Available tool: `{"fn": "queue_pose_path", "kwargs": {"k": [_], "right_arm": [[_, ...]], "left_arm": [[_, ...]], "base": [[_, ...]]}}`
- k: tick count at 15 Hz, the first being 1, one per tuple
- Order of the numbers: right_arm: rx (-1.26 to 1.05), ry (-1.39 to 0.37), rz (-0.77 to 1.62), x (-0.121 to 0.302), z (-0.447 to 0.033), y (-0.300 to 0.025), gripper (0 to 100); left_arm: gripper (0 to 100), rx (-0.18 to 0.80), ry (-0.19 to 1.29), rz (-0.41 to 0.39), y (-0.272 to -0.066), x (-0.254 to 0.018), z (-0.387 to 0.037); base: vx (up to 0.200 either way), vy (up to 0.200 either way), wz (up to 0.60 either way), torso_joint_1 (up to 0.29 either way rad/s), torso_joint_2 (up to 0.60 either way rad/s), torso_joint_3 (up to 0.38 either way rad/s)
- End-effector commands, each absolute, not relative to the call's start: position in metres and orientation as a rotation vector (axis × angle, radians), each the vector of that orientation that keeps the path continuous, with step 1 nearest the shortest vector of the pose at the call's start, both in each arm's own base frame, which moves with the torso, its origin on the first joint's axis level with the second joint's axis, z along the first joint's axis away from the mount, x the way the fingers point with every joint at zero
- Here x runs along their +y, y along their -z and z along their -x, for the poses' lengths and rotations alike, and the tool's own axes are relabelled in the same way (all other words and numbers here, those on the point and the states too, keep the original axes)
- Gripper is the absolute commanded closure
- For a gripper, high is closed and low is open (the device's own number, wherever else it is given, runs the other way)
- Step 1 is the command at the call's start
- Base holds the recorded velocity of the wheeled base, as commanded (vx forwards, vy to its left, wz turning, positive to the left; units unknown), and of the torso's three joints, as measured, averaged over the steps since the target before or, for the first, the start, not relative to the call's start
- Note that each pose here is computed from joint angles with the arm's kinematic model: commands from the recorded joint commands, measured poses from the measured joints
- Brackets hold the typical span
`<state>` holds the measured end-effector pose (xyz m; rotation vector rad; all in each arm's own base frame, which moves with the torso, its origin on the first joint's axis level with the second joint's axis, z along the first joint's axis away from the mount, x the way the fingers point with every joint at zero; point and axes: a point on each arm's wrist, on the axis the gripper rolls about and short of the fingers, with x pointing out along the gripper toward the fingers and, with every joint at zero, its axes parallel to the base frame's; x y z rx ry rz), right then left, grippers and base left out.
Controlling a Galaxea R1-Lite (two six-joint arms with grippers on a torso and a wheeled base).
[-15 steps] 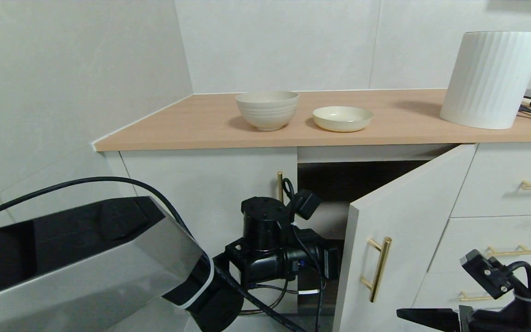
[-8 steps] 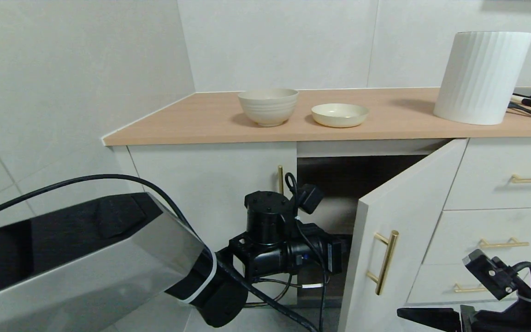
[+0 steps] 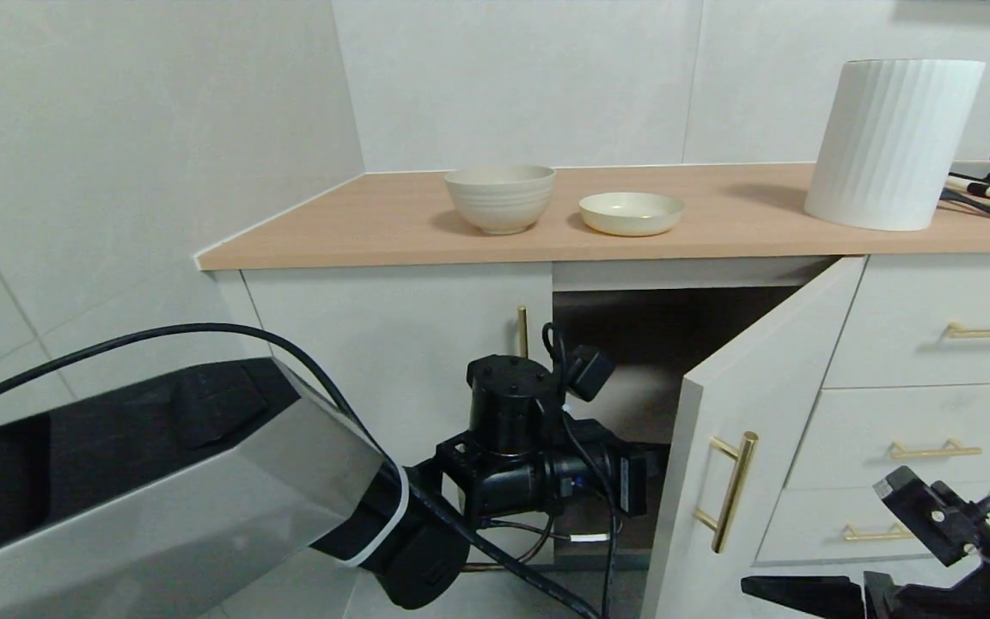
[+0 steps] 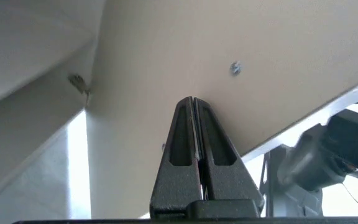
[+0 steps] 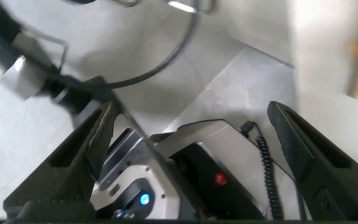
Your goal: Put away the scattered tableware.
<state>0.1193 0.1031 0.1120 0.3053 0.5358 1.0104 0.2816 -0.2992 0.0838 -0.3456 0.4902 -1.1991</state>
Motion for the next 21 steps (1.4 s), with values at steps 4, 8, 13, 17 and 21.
{"fn": "queue_pose_path", "kwargs": {"k": [4, 8, 13, 17, 21], "right_arm": [[0.480, -1.220, -0.279, 0.107, -0.082, -0.123, 0], [0.437, -1.394, -0.262, 0.098, -0.051, -0.131, 0], [0.424, -1.393, -0.262, 0.097, -0.051, -0.133, 0], [0.416, -1.289, -0.278, 0.104, -0.070, -0.141, 0], [0.383, -1.078, -0.303, 0.121, -0.132, -0.180, 0]], "left_arm": [[100, 0.498, 1.230, 0.328, -0.111, -0.321, -0.261], [100, 0.547, 1.516, 0.244, -0.143, -0.355, -0.168], [100, 0.492, 1.424, 0.221, -0.149, -0.321, -0.193], [100, 0.421, 1.137, 0.256, -0.165, -0.256, -0.225], [100, 0.307, 0.880, 0.294, -0.194, -0.157, -0.214]], "base": [[0.000, 0.000, 0.00, 0.000, 0.00, 0.000], [0.000, 0.000, 0.00, 0.000, 0.00, 0.000], [0.000, 0.000, 0.00, 0.000, 0.00, 0.000], [0.000, 0.000, 0.00, 0.000, 0.00, 0.000], [0.000, 0.000, 0.00, 0.000, 0.00, 0.000]]}}
